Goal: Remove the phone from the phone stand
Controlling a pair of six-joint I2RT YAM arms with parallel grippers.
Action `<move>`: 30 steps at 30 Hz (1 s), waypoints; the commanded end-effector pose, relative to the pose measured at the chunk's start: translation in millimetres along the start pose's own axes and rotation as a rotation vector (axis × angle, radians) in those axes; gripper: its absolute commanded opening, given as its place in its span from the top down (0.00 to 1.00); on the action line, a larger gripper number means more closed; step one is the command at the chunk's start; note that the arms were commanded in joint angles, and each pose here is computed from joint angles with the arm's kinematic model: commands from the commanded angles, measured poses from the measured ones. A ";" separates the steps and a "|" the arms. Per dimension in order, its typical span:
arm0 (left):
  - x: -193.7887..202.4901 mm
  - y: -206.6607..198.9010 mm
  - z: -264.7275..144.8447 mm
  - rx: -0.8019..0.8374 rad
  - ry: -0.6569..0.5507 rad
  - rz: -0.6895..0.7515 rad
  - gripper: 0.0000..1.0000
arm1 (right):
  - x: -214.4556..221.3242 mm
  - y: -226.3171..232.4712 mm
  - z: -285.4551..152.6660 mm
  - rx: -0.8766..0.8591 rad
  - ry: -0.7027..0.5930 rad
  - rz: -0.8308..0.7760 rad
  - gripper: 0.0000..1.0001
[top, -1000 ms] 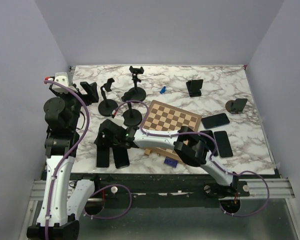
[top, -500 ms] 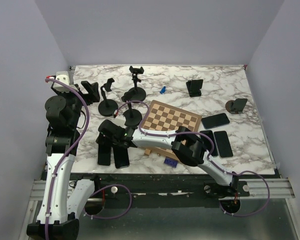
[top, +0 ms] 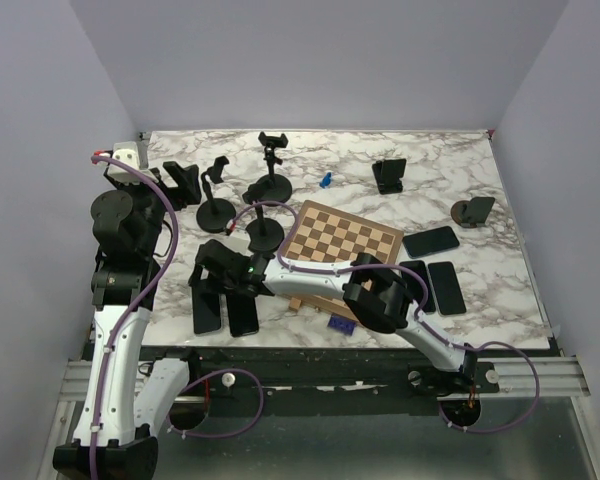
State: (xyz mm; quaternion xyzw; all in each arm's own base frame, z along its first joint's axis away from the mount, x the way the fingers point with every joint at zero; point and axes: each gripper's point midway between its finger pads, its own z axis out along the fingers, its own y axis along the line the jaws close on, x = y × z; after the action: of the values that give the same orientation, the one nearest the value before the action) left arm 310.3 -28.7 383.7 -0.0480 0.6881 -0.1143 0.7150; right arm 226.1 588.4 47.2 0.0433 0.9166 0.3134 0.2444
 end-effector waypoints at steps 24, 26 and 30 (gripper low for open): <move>9.8 -31.9 6.5 0.172 0.041 -0.019 0.11 | -72.5 44.4 -128.9 -0.298 -0.381 -0.234 0.00; 10.9 -45.1 5.5 0.237 0.045 -0.022 0.11 | -83.9 29.6 -147.0 -0.294 -0.449 -0.239 0.00; 10.8 -75.9 -4.2 0.374 0.034 0.007 0.11 | -110.2 -7.9 -191.1 -0.250 -0.593 -0.246 0.00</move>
State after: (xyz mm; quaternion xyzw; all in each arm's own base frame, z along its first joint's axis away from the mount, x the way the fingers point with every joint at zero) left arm 314.6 -66.8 378.2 0.0150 0.6942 -0.1816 0.6963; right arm 213.9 501.0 196.2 -0.0447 0.7973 0.4010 0.4488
